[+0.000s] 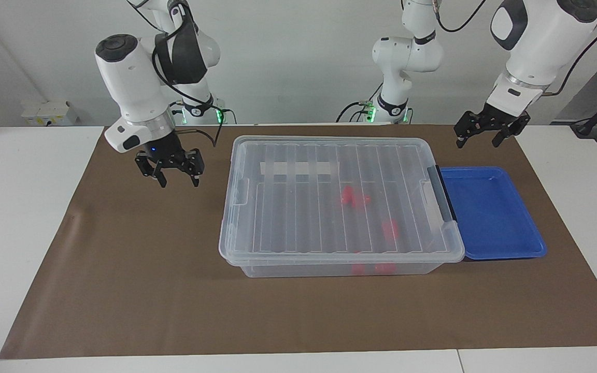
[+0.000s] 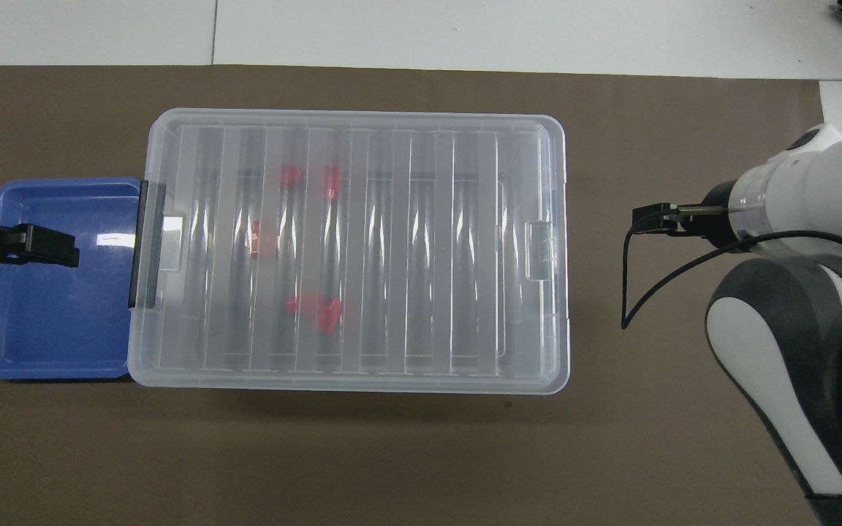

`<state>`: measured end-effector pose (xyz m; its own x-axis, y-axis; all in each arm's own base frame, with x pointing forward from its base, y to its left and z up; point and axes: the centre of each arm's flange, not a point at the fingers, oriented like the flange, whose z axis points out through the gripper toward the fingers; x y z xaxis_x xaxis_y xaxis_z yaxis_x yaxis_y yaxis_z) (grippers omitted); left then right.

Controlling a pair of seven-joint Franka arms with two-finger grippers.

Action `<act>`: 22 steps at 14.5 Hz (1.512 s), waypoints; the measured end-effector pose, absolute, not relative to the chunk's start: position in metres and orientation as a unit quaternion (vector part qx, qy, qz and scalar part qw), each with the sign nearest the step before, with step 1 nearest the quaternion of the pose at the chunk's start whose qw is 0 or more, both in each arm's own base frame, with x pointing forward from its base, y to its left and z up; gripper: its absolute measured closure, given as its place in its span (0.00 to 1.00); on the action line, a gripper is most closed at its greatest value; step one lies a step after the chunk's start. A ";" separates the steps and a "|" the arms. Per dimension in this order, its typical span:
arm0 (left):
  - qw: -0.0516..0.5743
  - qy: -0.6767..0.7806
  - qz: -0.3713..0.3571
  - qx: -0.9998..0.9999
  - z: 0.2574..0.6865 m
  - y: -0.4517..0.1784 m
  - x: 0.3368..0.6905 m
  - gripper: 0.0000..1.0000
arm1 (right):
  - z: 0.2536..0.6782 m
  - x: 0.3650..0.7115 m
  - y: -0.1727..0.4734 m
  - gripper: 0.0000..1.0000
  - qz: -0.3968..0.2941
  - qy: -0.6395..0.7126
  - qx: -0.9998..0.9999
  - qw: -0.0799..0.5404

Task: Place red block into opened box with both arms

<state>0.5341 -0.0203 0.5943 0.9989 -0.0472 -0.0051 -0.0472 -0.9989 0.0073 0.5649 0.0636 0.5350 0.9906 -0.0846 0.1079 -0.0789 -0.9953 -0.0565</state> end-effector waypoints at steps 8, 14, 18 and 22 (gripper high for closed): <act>0.004 -0.024 -0.003 1.000 0.594 -0.020 0.534 0.00 | 0.615 0.556 0.020 0.00 -0.043 0.063 -0.997 -0.026; 0.004 -0.024 -0.003 1.000 0.594 -0.020 0.534 0.00 | 0.650 0.551 0.019 0.00 -0.023 0.067 -0.997 -0.027; 0.004 -0.024 -0.003 1.000 0.594 -0.020 0.534 0.00 | 0.646 0.551 0.002 0.00 0.004 0.085 -0.996 -0.013; 0.004 -0.024 -0.003 1.000 0.594 -0.020 0.534 0.00 | 0.637 0.545 0.000 0.00 0.031 0.087 -0.996 -0.013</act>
<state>0.5341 -0.0203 0.5943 0.9989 -0.0472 -0.0051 -0.0471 -0.9989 0.0073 0.5450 -0.0002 0.6365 0.9829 -0.1743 -0.0599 -0.1727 -0.9845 0.0311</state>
